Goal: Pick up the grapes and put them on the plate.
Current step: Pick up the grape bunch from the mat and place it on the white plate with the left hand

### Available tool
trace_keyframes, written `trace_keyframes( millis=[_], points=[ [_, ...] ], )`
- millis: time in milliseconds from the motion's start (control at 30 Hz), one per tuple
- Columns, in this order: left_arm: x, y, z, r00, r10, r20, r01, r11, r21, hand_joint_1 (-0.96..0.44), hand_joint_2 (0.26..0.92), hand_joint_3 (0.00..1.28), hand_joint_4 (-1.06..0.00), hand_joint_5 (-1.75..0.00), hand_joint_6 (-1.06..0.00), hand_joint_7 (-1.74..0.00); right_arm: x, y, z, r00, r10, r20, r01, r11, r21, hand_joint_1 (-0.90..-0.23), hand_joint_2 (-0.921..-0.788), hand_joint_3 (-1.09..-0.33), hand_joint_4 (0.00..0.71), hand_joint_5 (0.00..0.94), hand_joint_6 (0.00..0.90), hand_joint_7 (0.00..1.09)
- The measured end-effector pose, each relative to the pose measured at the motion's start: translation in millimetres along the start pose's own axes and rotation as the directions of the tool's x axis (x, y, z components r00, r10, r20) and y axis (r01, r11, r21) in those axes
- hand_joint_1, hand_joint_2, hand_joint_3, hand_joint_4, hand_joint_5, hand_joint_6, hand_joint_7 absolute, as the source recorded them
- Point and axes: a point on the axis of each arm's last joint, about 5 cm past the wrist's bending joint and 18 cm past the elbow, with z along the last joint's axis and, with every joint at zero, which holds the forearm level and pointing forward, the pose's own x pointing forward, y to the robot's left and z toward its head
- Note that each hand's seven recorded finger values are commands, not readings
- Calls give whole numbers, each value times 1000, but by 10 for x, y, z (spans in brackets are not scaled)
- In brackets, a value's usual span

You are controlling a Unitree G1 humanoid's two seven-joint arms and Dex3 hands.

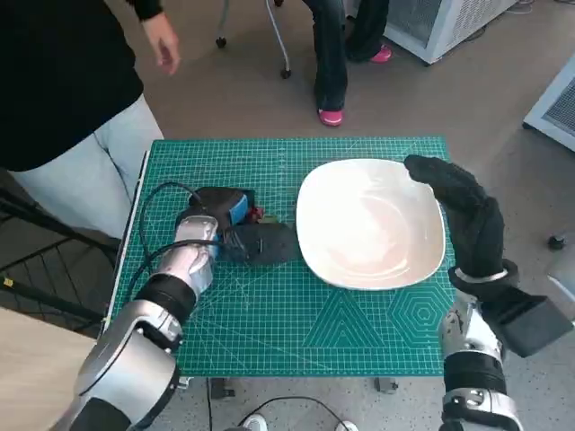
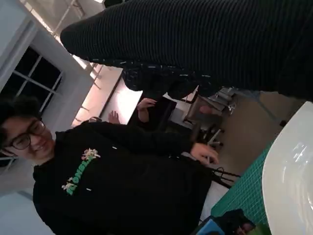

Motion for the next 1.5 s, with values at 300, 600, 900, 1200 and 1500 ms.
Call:
trace_keyframes(
  millis=[300,600,900,1200,1500],
  points=[
    [-26,216,-30,998,70,2,-70,997,-35,0,920,96,-645,-1309,-616,-1080,1,2,-3,1000,0,-3,0,1000,3,-483,-921,-535,360,0,323,0],
    [-172,485,-33,983,184,25,-181,981,-75,0,920,73,-676,-1308,-646,-1011,4,10,-8,1000,-1,-4,1,1000,8,-487,-921,-536,360,0,322,0],
    [-388,672,-45,960,274,65,-265,957,-116,0,921,124,-552,-1426,-651,-1012,17,26,-17,1000,-2,-5,2,1000,15,-483,-921,-536,360,0,322,0],
    [-426,656,-62,957,284,65,-277,955,-103,3,921,196,-535,-1468,-513,-1125,35,30,-16,1000,-3,-1,3,1000,18,-479,-921,-534,362,1,325,1],
    [-457,671,21,963,250,104,-238,964,-118,0,921,137,-571,-1383,-594,-1098,36,26,-17,1000,-4,-2,4,1000,21,-482,-921,-529,365,2,329,3]
  ],
)
